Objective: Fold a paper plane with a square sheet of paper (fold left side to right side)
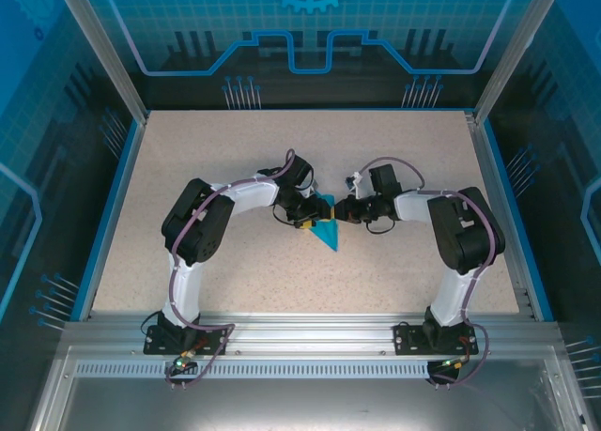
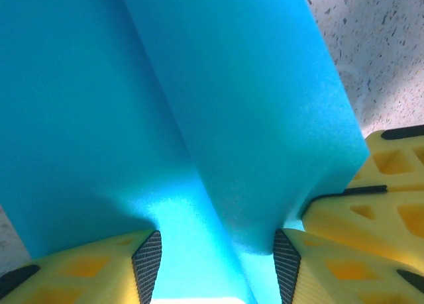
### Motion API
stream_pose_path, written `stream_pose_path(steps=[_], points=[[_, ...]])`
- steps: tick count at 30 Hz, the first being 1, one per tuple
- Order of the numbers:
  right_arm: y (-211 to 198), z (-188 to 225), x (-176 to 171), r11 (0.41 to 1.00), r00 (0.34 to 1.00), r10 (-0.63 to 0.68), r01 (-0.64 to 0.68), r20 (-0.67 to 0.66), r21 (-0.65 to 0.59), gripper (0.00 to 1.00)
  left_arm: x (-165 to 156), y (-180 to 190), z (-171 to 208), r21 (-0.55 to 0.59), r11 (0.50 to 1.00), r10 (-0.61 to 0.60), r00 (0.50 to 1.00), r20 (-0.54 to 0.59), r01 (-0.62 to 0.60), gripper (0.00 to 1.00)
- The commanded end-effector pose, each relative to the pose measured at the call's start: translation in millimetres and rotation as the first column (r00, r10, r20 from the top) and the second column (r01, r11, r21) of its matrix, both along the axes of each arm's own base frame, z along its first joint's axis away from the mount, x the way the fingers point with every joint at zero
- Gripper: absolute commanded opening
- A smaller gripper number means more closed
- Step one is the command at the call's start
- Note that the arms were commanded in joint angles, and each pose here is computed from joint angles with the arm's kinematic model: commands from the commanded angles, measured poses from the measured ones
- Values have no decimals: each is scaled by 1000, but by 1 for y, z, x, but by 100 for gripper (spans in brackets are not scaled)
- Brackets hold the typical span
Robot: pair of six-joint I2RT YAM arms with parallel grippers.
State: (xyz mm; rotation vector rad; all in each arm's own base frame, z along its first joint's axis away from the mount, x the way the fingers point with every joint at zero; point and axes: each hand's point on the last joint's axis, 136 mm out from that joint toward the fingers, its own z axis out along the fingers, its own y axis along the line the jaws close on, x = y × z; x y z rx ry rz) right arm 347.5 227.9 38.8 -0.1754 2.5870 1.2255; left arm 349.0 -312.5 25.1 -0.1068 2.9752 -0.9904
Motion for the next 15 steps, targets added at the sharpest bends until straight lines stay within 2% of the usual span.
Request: stream_pose_path(steps=[1, 15], points=[[-7, -8, 7, 999, 1000, -2, 2, -4, -34, 9, -12, 12, -32, 101, 995, 22, 997, -68, -15, 54], [-9, -10, 0, 999, 1000, 17, -18, -15, -42, 10, -12, 12, -33, 103, 995, 22, 997, -71, -14, 54]])
